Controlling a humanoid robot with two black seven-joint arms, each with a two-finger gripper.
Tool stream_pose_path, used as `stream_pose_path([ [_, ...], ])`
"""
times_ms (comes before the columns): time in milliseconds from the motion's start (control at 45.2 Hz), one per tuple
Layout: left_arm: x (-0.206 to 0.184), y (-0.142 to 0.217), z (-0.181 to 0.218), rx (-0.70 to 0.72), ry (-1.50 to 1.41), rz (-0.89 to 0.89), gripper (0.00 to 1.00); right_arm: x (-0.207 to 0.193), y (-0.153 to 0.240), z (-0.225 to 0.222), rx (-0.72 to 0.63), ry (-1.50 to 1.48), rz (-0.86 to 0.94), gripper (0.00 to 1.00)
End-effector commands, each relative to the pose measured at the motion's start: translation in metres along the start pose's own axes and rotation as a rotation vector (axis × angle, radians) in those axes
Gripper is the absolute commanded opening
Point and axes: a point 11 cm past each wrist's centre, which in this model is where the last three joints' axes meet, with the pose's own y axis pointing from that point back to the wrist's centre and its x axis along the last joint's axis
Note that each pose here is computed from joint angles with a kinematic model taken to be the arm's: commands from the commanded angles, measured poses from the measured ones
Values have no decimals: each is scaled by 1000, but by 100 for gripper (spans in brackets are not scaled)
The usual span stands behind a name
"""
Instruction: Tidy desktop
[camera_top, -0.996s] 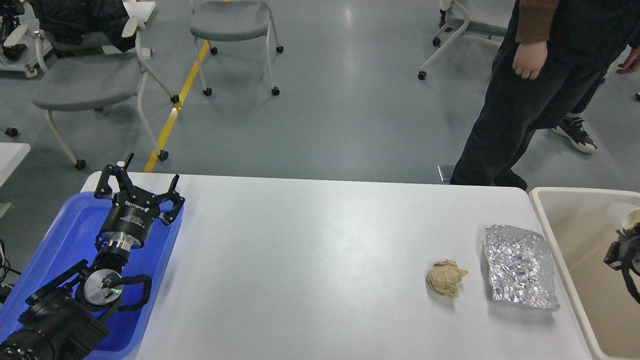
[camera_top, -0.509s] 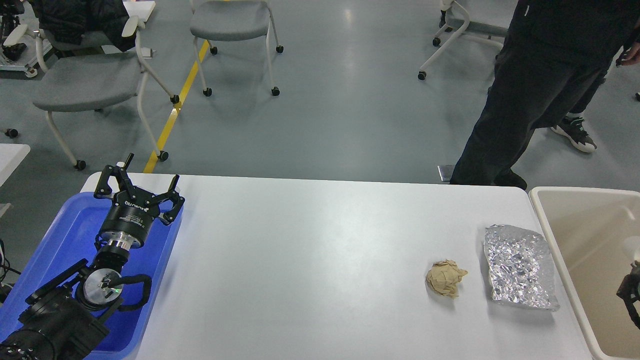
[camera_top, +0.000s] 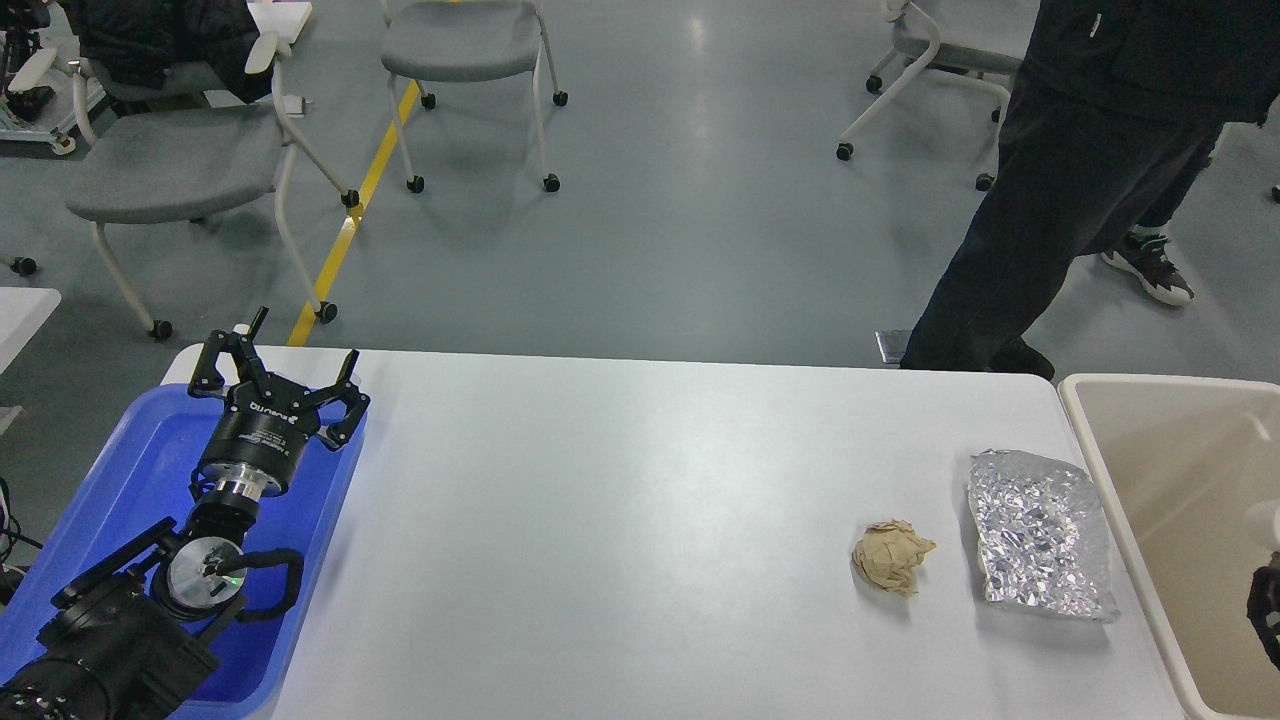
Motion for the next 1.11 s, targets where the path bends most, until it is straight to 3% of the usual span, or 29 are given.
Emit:
stream_pose_path([
  [0, 0, 0, 0, 0, -1, 1, 100, -13, 1, 4, -5, 15, -29, 100],
  [266, 0, 0, 0, 0, -1, 1, 100, -17, 2, -12, 25, -9, -41, 100],
  [443, 0, 0, 0, 0, 0, 0, 100, -51, 8, -41, 56, -64, -149, 100],
  [753, 0, 0, 0, 0, -1, 1, 100, -146, 57, -86, 82, -348, -702, 100],
  [1085, 0, 0, 0, 0, -1, 1, 100, -245, 149, -75, 39, -403, -1260, 100],
])
